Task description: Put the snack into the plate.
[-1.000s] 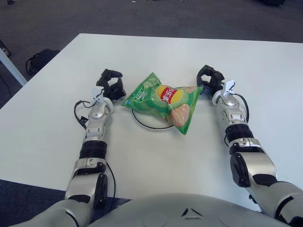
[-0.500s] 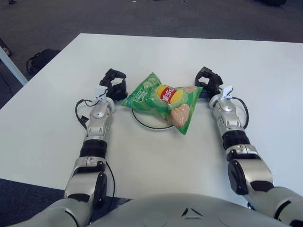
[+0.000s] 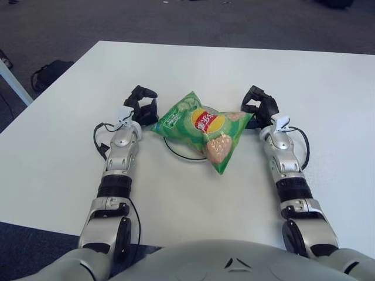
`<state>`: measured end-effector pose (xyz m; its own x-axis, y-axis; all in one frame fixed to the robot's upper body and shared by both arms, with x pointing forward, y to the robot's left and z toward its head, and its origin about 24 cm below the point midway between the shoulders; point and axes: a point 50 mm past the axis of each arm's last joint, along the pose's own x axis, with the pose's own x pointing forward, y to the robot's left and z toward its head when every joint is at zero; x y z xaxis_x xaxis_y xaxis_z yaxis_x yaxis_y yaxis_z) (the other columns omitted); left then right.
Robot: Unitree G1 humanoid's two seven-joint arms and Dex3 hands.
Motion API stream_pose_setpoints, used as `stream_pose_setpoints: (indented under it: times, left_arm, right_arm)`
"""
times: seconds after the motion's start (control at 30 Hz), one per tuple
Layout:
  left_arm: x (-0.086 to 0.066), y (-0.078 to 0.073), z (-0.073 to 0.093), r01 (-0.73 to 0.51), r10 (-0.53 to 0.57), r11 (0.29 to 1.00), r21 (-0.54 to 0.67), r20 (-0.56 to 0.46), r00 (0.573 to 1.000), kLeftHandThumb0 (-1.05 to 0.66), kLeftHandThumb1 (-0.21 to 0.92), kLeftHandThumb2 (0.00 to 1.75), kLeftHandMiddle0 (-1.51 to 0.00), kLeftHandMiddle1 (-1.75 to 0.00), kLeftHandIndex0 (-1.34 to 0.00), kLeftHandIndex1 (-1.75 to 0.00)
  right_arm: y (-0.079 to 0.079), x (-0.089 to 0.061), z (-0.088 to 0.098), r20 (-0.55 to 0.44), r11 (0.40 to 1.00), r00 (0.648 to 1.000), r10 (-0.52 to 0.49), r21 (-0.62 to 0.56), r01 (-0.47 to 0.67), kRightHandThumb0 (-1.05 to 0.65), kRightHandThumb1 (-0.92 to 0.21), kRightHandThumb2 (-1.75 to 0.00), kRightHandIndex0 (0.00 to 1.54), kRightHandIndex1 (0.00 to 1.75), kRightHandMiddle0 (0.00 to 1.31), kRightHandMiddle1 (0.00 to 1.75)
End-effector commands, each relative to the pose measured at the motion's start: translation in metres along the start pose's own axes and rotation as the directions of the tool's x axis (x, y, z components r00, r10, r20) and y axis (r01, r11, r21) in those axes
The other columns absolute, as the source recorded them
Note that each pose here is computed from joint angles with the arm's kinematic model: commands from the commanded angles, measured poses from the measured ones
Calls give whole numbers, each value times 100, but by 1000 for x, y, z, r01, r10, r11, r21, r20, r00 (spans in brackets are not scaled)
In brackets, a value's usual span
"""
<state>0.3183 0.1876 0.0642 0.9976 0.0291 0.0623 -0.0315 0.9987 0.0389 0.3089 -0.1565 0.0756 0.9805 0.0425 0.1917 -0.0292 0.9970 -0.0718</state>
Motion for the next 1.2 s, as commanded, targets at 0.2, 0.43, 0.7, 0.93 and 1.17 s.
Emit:
stream_pose_setpoints:
  times: [0.2, 0.43, 0.7, 0.93, 1.17]
  left_arm:
    - [5, 3, 4, 48, -48, 999, 13, 26, 998, -43, 47, 113, -119, -175, -50, -175]
    - [5, -2, 7, 64, -63, 998, -12, 48, 997, -43, 48, 111, -114, -175, -49, -175]
    - [2, -6, 10, 60, -58, 998, -26, 78, 995, -43, 48, 111, -115, -175, -48, -175]
    - [-1, -7, 12, 48, -43, 998, -42, 99, 994, -43, 48, 112, -116, -175, -49, -175]
    - [-4, -7, 14, 11, -4, 997, -71, 99, 995, -43, 47, 112, -116, -175, -49, -175]
  right_arm:
    - [-6, -33, -19, -118, 996, 989, -87, 5, 88, -50, -26, -139, 126, 175, 66, 175]
    - [-8, -40, -19, -157, 990, 978, -136, -1, 138, -50, -27, -138, 126, 175, 66, 175]
    - [-10, -46, -22, -190, 987, 969, -160, 1, 163, -50, -27, -137, 125, 175, 65, 175]
    - [-12, -48, -26, -222, 983, 959, -175, 22, 184, -50, -28, -136, 124, 175, 65, 175]
    - [-17, -48, -24, -237, 977, 952, -194, 36, 209, -50, -28, -136, 125, 175, 64, 175]
